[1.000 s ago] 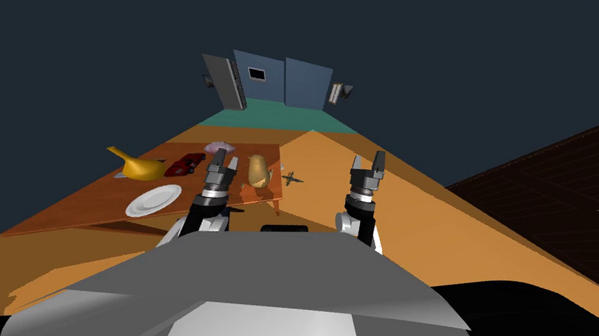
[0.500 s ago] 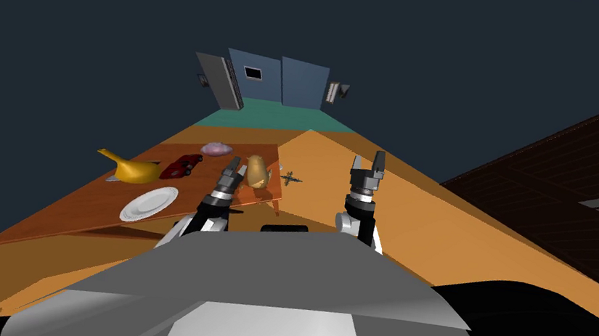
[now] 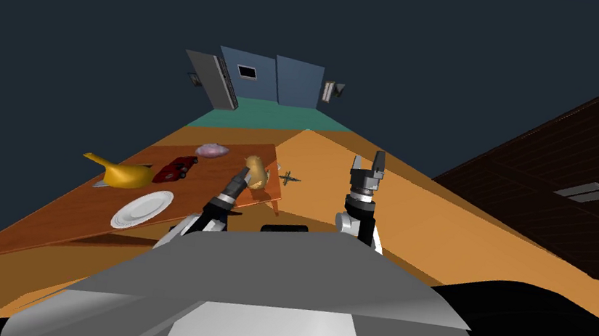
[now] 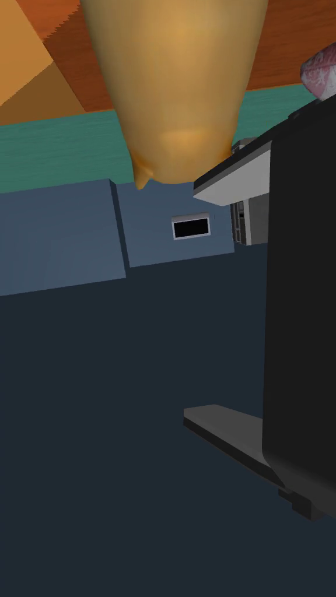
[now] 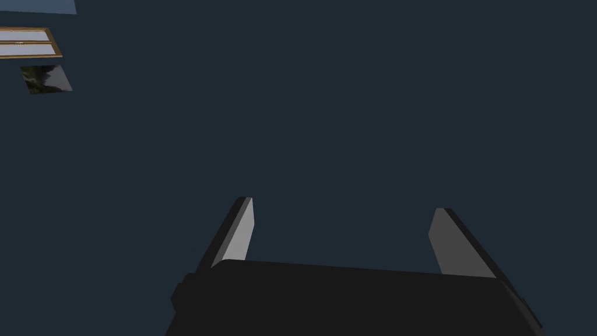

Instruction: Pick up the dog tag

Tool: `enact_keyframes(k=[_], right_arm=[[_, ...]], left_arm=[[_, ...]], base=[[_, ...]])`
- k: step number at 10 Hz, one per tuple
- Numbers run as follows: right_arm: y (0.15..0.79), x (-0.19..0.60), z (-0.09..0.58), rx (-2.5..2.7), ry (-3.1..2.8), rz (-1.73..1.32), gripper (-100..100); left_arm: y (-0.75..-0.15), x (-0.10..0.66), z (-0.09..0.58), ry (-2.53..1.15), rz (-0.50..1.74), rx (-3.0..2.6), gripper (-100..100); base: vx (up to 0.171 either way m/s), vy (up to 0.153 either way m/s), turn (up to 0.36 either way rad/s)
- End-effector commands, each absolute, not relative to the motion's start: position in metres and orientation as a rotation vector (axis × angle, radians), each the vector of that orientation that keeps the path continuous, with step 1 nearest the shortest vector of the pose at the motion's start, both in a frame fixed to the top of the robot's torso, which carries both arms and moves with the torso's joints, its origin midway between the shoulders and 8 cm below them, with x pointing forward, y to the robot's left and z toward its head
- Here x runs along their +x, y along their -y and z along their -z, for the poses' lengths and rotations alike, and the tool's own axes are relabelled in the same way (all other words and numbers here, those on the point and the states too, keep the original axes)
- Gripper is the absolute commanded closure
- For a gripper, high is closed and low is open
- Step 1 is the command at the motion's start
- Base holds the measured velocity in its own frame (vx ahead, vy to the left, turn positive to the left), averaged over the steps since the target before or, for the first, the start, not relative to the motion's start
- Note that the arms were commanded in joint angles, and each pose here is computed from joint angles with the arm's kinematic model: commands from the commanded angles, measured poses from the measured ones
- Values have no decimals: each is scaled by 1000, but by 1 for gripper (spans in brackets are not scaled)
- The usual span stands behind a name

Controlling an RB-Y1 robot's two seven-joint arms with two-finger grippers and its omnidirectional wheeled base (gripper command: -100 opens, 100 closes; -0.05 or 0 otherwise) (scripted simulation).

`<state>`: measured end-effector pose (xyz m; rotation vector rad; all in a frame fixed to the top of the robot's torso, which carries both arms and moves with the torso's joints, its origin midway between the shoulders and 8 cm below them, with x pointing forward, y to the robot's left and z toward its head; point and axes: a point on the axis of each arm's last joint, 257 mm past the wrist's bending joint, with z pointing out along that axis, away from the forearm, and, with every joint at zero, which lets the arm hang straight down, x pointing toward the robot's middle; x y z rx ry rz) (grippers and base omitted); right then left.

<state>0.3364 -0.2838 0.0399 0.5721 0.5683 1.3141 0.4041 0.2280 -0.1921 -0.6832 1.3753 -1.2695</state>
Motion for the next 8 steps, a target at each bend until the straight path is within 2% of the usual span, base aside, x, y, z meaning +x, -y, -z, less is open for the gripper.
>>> enact_keyframes(k=[1, 4, 7, 8], right_arm=[[284, 336, -40, 572, -568, -1314, 0], [284, 336, -40, 572, -568, -1314, 0], [284, 336, -40, 572, -568, -1314, 0], [284, 336, -40, 572, -568, -1314, 0]], left_arm=[[-233, 402, 228, -1483, 1224, -715, -100], [-249, 398, 278, -1627, 1140, -745, -100], [-283, 384, 345, -1812, 990, -792, -100], [-287, 383, 349, -1820, 979, -794, -100]], base=[[-13, 26, -144], [-7, 30, -101], [-12, 36, -202], [-17, 28, -58]])
